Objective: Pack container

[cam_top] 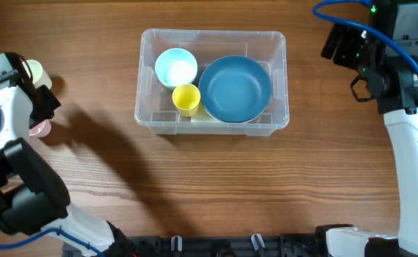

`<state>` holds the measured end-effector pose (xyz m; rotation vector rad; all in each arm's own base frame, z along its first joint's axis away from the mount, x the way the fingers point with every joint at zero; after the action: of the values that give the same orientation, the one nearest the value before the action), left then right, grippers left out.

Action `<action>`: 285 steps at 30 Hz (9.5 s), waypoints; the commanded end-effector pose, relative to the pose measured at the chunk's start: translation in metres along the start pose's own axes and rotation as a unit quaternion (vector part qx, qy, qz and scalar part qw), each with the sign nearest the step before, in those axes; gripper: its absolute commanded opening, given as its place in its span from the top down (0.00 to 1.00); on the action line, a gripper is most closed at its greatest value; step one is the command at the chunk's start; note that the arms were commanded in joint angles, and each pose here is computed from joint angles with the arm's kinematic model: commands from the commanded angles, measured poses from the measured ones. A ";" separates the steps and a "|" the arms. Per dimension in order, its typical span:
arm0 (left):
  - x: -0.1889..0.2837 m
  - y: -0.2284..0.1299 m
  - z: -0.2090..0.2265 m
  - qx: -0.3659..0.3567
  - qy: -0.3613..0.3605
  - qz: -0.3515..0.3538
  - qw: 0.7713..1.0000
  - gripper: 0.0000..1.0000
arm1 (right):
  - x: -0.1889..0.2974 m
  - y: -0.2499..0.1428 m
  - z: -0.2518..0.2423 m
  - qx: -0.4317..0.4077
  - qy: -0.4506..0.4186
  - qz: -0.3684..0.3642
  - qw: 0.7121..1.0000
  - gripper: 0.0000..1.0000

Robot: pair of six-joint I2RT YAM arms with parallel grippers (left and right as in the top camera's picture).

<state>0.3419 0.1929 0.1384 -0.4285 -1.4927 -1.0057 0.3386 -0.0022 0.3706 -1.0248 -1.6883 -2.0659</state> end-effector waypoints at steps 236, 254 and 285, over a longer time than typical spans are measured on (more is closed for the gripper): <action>0.167 -0.201 -0.286 -0.367 -0.231 -0.082 0.897 0.96 | -0.002 0.004 0.000 -0.003 -0.006 -0.004 1.000 0.00; 0.219 -0.125 -0.261 -0.278 -0.256 -0.148 0.914 0.27 | -0.002 0.004 0.000 -0.003 -0.006 -0.004 1.000 0.00; 0.232 0.016 -0.053 0.018 -0.168 -0.240 0.956 0.00 | -0.002 0.004 0.000 -0.003 -0.006 -0.004 1.000 0.00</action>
<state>0.3400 0.0942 0.3489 -0.2235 -1.9519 -1.3220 0.3386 -0.0022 0.3706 -1.0248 -1.6883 -2.0659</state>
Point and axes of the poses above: each gripper's point midway between its finger pads, its own x axis back along the fingers, its own z axis along the line the jaws close on, y = z × x, the point moved 7 cm from there along x, back along the fingers, and after that the axes turned 3 degrees about -x, right-handed, at the moved point
